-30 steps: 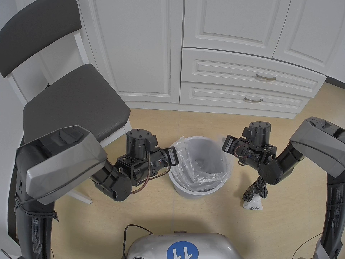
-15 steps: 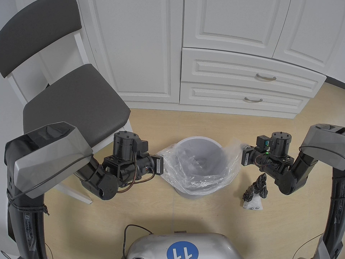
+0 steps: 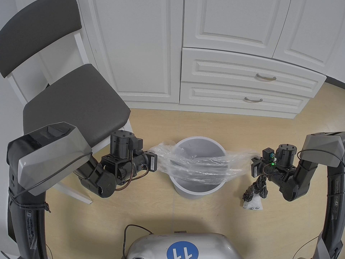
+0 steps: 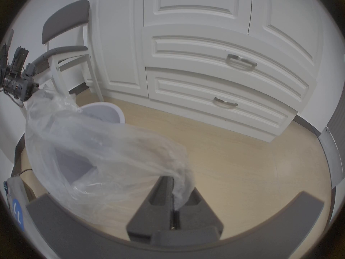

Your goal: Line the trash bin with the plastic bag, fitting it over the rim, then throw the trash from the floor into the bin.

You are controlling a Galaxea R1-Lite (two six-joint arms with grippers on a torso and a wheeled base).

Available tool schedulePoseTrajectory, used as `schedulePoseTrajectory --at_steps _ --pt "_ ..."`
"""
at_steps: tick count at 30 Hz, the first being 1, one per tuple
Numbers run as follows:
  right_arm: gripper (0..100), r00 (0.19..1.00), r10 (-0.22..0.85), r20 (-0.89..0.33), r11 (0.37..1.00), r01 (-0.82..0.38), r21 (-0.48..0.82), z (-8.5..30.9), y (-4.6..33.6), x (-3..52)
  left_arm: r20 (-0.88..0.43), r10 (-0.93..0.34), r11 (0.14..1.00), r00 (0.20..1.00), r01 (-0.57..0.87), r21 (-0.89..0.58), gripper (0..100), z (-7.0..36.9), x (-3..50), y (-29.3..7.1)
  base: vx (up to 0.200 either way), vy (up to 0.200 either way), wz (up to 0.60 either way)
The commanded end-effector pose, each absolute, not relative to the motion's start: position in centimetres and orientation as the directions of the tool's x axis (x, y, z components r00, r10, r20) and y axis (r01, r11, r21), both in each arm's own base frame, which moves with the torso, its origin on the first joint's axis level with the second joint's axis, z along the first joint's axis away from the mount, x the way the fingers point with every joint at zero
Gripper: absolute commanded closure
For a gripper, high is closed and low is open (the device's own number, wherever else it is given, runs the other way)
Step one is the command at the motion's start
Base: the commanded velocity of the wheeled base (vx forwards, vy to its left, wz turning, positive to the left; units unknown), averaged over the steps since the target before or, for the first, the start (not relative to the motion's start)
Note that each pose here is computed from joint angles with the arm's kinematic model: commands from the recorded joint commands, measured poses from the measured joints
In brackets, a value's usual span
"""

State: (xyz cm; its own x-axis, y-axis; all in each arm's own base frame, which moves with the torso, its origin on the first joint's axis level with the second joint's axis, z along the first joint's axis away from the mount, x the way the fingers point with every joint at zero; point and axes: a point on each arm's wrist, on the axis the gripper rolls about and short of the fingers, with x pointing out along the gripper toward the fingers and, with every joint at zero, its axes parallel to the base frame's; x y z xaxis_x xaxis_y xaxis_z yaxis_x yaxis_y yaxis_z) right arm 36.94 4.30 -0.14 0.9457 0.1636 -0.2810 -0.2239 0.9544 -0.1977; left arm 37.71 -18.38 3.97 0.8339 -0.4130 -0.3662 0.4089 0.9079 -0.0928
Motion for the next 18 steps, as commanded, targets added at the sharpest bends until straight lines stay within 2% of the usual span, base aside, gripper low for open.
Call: schedulePoseTrajectory --at_steps 1,10,13,18 --pt "100 0.939 0.158 -0.306 0.954 -0.225 -0.197 -0.9 4.1 36.7 -0.366 -0.412 0.908 0.834 0.408 -0.093 100 3.9 37.8 -18.4 0.0 0.0 0.0" --pt "100 0.923 0.157 -0.352 0.928 -0.259 -0.267 -1.3 3.1 35.6 -0.39 -0.412 0.906 0.824 0.415 -0.08 100 4.0 36.9 -18.2 0.0 0.0 0.0" --pt "100 0.904 0.196 -0.38 0.89 -0.327 -0.319 -1.1 2.1 34.2 -0.405 -0.421 0.897 0.811 0.439 -0.053 100 4.8 35.8 -17.6 0.0 0.0 0.0" --pt "100 0.887 0.223 -0.403 0.878 -0.363 -0.312 -0.9 2.2 33.0 -0.454 -0.417 0.883 0.787 0.469 0.002 100 5.4 34.1 -17.0 0.0 0.0 0.0"
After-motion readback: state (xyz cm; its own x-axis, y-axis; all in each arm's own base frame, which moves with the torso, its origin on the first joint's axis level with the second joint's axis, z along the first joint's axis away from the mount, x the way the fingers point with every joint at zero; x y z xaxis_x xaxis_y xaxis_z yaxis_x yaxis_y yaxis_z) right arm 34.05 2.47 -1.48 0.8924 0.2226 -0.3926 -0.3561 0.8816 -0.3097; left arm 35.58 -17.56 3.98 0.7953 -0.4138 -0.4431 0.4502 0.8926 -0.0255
